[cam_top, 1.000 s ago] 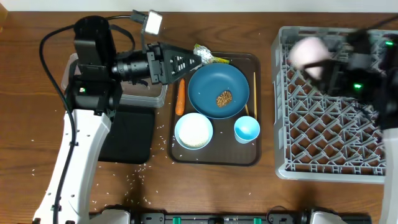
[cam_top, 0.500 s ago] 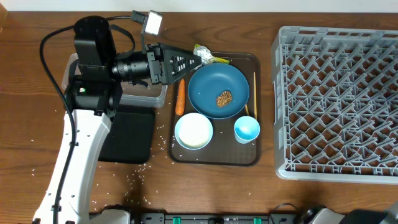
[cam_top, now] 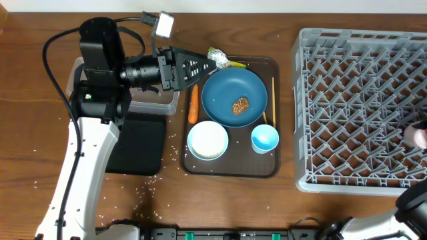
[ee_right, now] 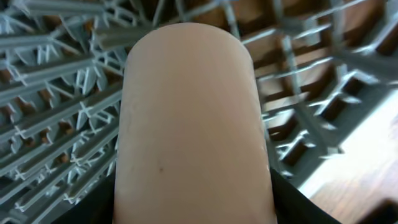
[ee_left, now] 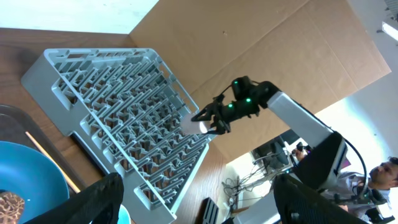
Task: Sort waste into correct bins and load items into the dishwasher rack
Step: 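Carry the pink cup into the dish rack and open the right gripper, then grasp the light blue cup with the left gripper and lift it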
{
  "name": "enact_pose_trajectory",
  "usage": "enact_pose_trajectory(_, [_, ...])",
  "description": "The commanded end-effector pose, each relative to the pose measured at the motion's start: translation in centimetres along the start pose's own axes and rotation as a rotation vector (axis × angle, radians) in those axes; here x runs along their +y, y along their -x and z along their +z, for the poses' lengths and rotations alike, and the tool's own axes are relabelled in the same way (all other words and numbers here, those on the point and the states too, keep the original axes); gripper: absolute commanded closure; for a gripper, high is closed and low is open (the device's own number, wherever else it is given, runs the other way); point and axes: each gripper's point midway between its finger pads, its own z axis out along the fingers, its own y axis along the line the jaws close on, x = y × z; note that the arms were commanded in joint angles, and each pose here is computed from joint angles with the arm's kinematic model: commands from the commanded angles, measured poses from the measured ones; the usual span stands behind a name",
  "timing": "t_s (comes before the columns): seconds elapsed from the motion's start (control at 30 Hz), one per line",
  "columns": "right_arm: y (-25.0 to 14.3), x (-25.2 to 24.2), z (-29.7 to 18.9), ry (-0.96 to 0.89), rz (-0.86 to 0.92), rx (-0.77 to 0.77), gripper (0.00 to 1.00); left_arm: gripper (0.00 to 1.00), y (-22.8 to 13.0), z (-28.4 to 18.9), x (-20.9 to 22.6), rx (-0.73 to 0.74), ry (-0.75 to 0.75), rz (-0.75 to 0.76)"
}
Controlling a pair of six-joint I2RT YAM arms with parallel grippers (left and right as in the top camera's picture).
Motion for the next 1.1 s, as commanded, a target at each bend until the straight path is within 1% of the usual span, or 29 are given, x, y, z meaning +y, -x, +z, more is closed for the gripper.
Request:
enact_pose_trajectory(0.0, [-0.3,0.3,1.0,0.022,0.031,0.051,0.49,0.22,0.1,-0.1,-0.7,0.006,-0.016,0.007])
enact_pose_trajectory(0.07, [-0.2,0.2,1.2,0.019,0.031,0.051,0.33,0.22,0.0,-0.1,-0.6,0.008,-0.014,0.001])
enact_pose_trajectory(0.17, [0.4,0.6,0.8,0.036,0.026,0.024,0.23,0.22,-0.1,-0.1,-0.6,0.01,-0.012,-0.01])
enact_pose_trajectory(0.27, [0.6,1.5,-0.6,0.079,-0.032,-0.002,0.17,0.22,-0.1,-0.1,-0.6,0.011,-0.013,-0.008])
enact_pose_trajectory(0.37, [-0.3,2.8,-2.7,0.143,-0.099,-0.009,0.15,0.22,-0.1,0.0,-0.5,0.007,-0.005,0.025])
enact_pose_trajectory(0.43, [-1.4,4.3,-4.5,0.217,-0.153,-0.017,0.15,0.22,0.0,0.2,-0.2,0.002,0.011,0.04])
enact_pose_trajectory(0.53, [-3.8,7.2,-7.7,0.342,-0.307,-0.057,0.15,0.22,-0.6,0.9,0.7,0.006,0.063,0.062])
enact_pose_trajectory(0.6, [-5.5,9.0,-9.7,0.398,-0.41,-0.099,0.15,0.22,-1.5,1.4,2.3,0.015,0.158,0.056])
enact_pose_trajectory(0.63, [-6.6,10.0,-10.9,0.417,-0.465,-0.13,0.14,0.22,-2.2,1.6,3.9,0.027,0.246,0.051])
enact_pose_trajectory(0.67, [-7.6,10.8,-11.8,0.434,-0.505,-0.152,0.14,0.22,-3.0,1.5,5.5,0.042,0.347,0.046])
enact_pose_trajectory(0.73, [-9.8,12.6,-13.5,0.473,-0.593,-0.193,0.14,0.22,-5.1,0.6,9.4,0.101,0.619,0.055])
enact_pose_trajectory(0.77, [-10.9,13.4,-14.2,0.489,-0.638,-0.21,0.14,0.22,-6.0,0.0,10.8,0.134,0.726,0.066])
enact_pose_trajectory(0.83, [-12.9,14.8,-15.2,0.526,-0.712,-0.227,0.13,0.22,-7.6,-0.6,12.5,0.199,0.875,0.091])
enact_pose_trajectory(0.9, [-14.5,15.9,-15.6,0.533,-0.734,-0.235,0.13,0.22,-8.9,-0.1,13.1,0.261,0.927,0.116])
enact_pose_trajectory(1.07, [-15.2,16.4,-14.9,0.446,-0.675,-0.258,0.14,0.22,-12.6,3.4,13.7,0.401,0.889,0.118])
